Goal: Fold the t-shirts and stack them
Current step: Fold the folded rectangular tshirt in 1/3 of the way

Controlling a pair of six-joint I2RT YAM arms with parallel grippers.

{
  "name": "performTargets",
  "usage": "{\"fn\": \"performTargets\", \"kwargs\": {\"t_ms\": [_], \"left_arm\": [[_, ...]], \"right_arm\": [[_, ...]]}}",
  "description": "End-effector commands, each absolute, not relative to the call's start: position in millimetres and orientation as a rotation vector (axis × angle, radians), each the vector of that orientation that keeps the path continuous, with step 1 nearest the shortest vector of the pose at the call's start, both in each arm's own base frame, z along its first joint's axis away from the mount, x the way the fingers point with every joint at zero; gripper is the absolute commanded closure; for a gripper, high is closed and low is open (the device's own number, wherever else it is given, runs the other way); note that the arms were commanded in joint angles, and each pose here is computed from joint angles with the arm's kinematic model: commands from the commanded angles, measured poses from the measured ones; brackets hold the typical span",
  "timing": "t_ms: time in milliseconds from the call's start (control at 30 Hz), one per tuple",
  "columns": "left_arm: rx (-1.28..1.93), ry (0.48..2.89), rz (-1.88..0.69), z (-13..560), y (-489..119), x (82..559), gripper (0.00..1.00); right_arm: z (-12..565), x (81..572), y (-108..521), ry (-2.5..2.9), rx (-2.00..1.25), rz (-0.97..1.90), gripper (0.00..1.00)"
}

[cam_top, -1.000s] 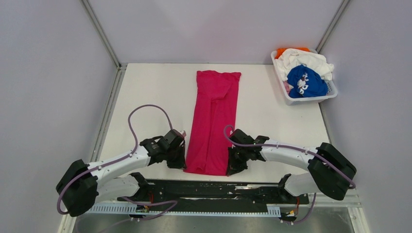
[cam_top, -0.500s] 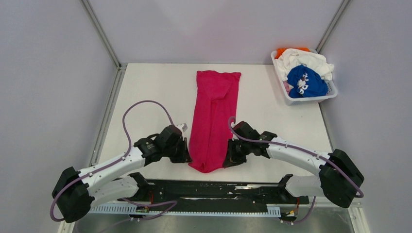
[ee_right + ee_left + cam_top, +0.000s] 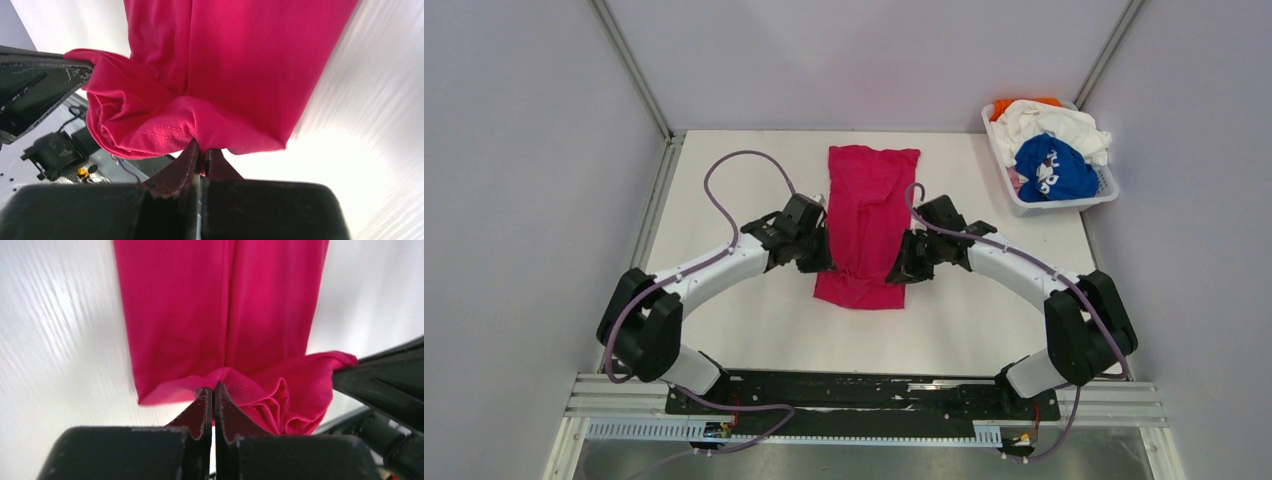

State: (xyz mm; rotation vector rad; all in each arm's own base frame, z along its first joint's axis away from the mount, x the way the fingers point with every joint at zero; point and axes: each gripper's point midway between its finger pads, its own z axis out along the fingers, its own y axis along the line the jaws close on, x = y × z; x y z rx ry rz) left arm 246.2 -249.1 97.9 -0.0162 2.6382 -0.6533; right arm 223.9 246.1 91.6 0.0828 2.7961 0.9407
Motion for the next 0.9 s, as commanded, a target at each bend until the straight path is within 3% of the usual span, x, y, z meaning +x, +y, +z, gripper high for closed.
{"fn": "performTargets", "kwargs": {"t_ms": [0, 300, 867], "left_arm": [[-0.032, 2.577, -0.563, 107.8, -241.0, 299.9, 1.00], [-0.005, 2.532, -0.484, 116.8, -239.1, 365.7, 1.00], [0.017, 2.531, -0.434, 102.3, -238.8, 436.9, 1.00]], "right_arm": [[112.5, 275.0, 247.2, 2.676, 0.022, 0.933, 1.00], [119.2, 345.4, 225.1, 2.609, 0.149, 0.879, 1.00], [111.7, 415.2, 201.4, 2.541, 0.159, 0.873, 1.00]]}}
